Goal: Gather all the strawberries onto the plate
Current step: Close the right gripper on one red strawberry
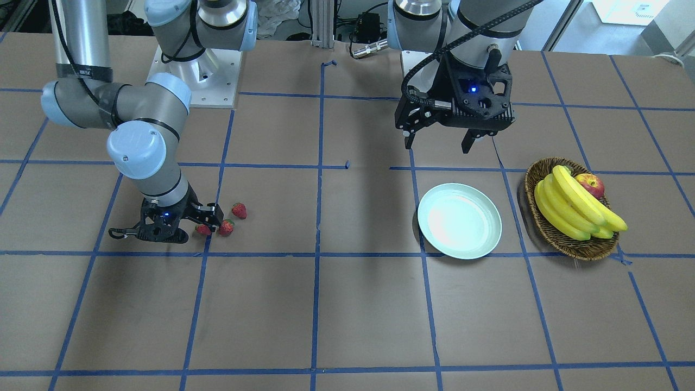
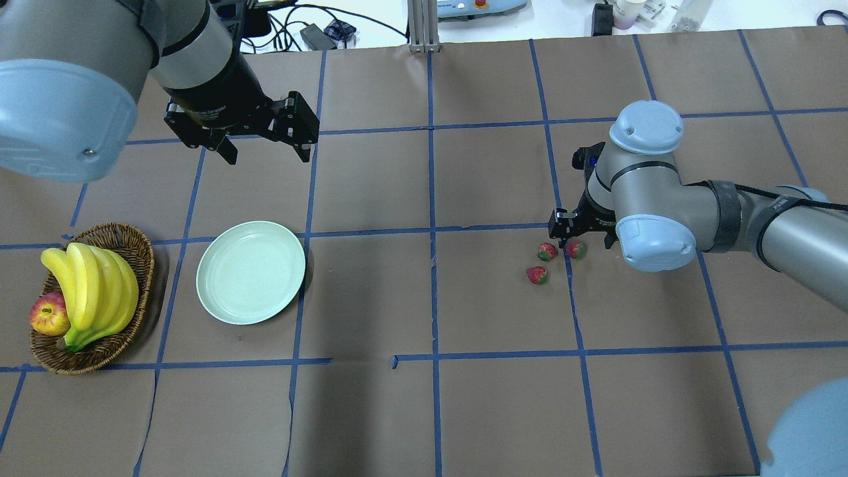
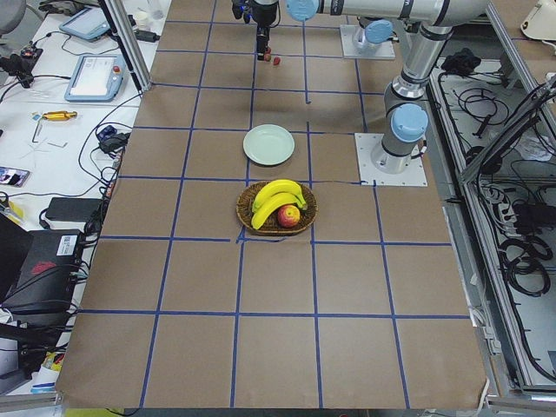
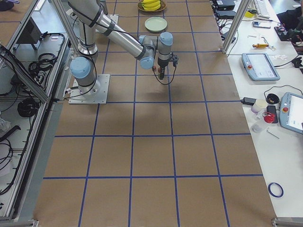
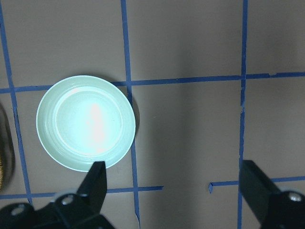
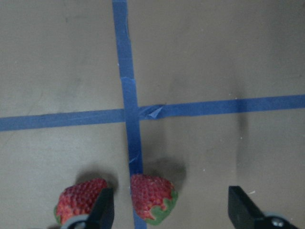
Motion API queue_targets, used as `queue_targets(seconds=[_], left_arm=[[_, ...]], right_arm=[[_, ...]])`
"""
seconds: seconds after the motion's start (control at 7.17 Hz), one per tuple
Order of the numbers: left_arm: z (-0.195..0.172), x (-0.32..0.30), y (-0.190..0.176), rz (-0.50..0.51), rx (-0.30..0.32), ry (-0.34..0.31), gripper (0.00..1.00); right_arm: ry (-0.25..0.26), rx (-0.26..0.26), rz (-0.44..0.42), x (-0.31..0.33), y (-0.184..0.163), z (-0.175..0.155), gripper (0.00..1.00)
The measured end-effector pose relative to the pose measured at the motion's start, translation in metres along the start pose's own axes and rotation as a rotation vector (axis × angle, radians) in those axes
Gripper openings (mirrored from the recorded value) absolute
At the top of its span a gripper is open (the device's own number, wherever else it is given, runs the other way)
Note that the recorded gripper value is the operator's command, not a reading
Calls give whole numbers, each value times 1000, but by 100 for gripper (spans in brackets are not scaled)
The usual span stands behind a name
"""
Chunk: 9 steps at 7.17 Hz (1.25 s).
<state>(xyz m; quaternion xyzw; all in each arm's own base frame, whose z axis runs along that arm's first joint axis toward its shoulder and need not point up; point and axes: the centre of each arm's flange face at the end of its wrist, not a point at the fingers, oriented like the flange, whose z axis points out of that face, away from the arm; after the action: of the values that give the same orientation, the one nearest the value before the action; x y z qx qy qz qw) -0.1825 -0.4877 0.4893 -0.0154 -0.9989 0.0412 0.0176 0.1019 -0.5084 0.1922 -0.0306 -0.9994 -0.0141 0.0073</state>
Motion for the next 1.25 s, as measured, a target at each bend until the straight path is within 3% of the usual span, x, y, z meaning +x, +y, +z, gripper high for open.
queue_targets(seconds=[0.14,0.28,0.56,0.98,1.25], left_arm=[[0,0,0,0,0,0,100],[0,0,0,0,0,0,100],[0,0,-1,0,1,0,100],[0,0,-1,0,-1,0,100],[0,0,-1,-1,1,0,100]], right_arm=[[-1,2,0,0,-2,1,61],[-2,-1,0,0,-2,4,48],[-3,-9,1,0,-1,9,44],[-5,-9,3,-1,-3,12,0],[-5,4,6,-1,-6,7,0]])
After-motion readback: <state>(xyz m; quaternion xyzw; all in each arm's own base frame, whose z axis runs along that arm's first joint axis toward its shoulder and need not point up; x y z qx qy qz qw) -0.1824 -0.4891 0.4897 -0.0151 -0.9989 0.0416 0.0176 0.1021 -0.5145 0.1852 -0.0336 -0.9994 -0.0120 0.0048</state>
